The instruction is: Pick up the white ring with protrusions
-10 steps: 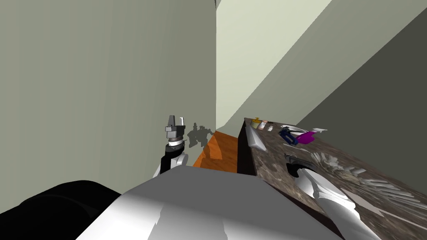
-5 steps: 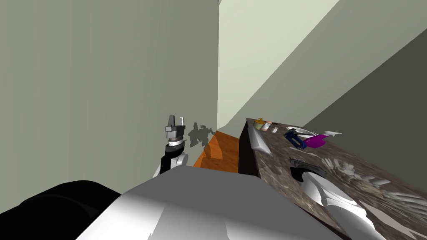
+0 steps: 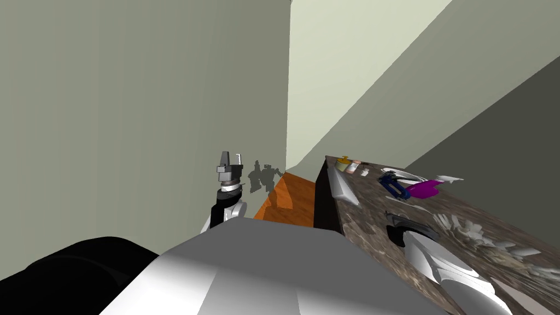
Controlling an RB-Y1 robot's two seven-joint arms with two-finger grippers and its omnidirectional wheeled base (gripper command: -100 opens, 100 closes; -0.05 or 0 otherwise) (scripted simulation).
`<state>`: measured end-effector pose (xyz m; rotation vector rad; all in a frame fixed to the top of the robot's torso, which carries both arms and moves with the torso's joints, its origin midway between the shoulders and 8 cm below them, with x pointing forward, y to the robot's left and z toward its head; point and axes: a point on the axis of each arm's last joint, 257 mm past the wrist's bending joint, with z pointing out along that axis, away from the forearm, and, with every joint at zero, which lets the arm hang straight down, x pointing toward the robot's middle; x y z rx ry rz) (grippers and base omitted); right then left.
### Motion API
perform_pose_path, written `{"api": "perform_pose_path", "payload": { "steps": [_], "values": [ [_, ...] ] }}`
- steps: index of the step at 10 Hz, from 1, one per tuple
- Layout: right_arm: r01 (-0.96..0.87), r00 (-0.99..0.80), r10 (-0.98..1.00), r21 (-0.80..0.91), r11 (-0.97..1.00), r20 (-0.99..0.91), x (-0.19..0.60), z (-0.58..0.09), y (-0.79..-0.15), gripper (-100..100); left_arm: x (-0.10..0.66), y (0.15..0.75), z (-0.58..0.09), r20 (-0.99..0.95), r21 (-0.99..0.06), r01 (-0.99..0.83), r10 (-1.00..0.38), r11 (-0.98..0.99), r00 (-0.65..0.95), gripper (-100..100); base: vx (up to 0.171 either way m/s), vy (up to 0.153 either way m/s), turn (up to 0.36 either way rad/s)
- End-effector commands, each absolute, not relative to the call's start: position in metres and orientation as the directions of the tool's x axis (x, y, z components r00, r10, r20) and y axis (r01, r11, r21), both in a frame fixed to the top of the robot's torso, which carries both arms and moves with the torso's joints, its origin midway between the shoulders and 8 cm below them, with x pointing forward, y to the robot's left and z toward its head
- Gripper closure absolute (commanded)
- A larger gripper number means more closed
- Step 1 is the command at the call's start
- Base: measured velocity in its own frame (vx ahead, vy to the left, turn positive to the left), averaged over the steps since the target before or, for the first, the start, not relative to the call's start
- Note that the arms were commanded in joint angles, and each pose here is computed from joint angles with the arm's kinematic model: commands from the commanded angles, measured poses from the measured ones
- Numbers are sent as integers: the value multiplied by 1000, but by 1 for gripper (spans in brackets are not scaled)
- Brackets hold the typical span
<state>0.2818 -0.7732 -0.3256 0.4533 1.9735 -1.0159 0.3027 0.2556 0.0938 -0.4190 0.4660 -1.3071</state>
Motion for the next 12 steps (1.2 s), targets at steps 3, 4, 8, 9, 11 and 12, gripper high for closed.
{"api": "perform_pose_path", "payload": {
  "steps": [3, 4, 8, 9, 11, 12],
  "values": [
    [640, -584, -46, -495, 588, -810, 258, -329, -782, -100, 303, 256, 94, -90, -542, 813, -977, 212, 194, 0, 7, 3, 44],
    [661, -560, -25, -465, 589, -828, 258, -329, -782, -100, 303, 256, 94, -90, -542, 813, -977, 212, 194, 0, 23, 1, 91],
    [674, -564, -10, -468, 572, -825, 235, -332, -791, -100, 303, 256, 94, -90, -542, 813, -977, 212, 194, 0, 18, 3, 57],
    [691, -544, 7, -443, 572, -839, 235, -332, -791, -100, 303, 256, 94, -90, -542, 813, -977, 212, 194, 0, 0, 0, 0],
    [672, -584, -12, -492, 554, -812, 212, -333, -799, -100, 303, 256, 94, -90, -542, 813, -977, 212, 194, 0, 21, 3, 121],
    [686, -568, 2, -472, 554, -823, 212, -333, -799, -100, 303, 256, 94, -90, -542, 813, -977, 212, 194, 0, 12, 0, 5]
  ]
}}
